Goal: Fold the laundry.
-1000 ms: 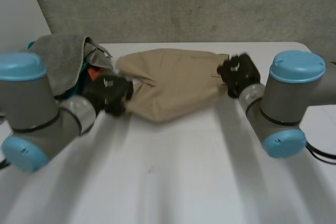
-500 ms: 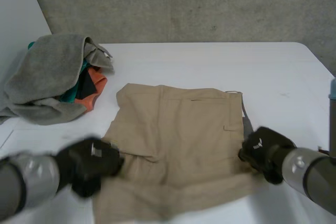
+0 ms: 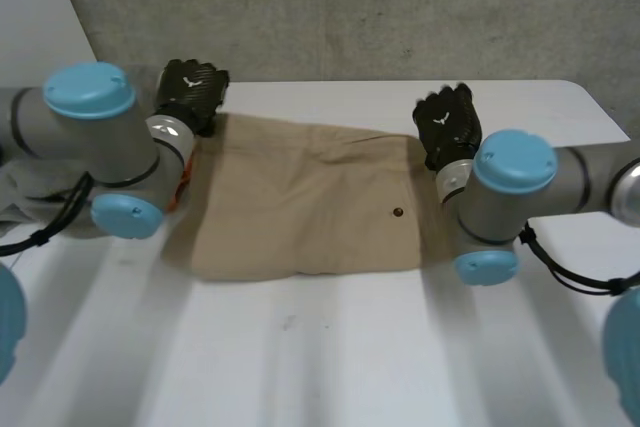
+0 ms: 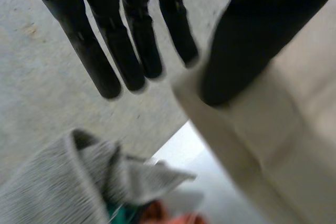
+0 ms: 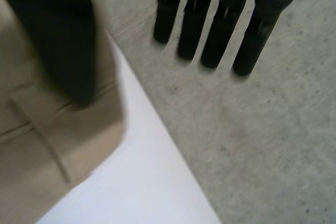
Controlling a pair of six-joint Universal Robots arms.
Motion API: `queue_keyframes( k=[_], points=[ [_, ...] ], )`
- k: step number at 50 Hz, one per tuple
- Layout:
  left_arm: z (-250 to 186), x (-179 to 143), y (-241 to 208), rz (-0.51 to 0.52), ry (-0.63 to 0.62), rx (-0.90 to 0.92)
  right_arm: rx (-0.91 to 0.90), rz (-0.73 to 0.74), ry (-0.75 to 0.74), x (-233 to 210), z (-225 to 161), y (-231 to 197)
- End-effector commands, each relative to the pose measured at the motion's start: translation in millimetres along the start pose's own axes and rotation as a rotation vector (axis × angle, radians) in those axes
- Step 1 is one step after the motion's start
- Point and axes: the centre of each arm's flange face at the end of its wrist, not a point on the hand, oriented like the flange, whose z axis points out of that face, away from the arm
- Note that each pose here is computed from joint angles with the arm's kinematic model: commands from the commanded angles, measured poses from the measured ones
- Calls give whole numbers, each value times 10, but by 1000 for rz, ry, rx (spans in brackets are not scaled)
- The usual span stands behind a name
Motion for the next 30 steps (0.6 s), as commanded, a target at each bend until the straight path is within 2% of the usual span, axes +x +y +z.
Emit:
queue_keyframes(
  k=[1, 5, 9, 10, 16, 24, 30],
  points=[
    [-79, 231, -54, -156, 124, 33, 117, 31, 83, 17, 73, -88],
    [-263, 89, -176, -144, 93, 28, 89, 95, 70, 340, -127, -307],
    [-484, -50, -257, -154, 73, 30, -11, 185, -78, 549, -454, -405],
    [-529, -69, -267, -158, 72, 31, -72, 222, -166, 563, -588, -367],
    [-867, -59, -263, -194, 125, 9, -328, 322, -369, 581, -975, -103],
    [-1223, 132, -229, -245, 248, -48, -370, 296, -360, 476, -951, 281],
    [-1273, 192, -195, -256, 259, -64, -352, 285, -338, 330, -823, 510]
  ],
)
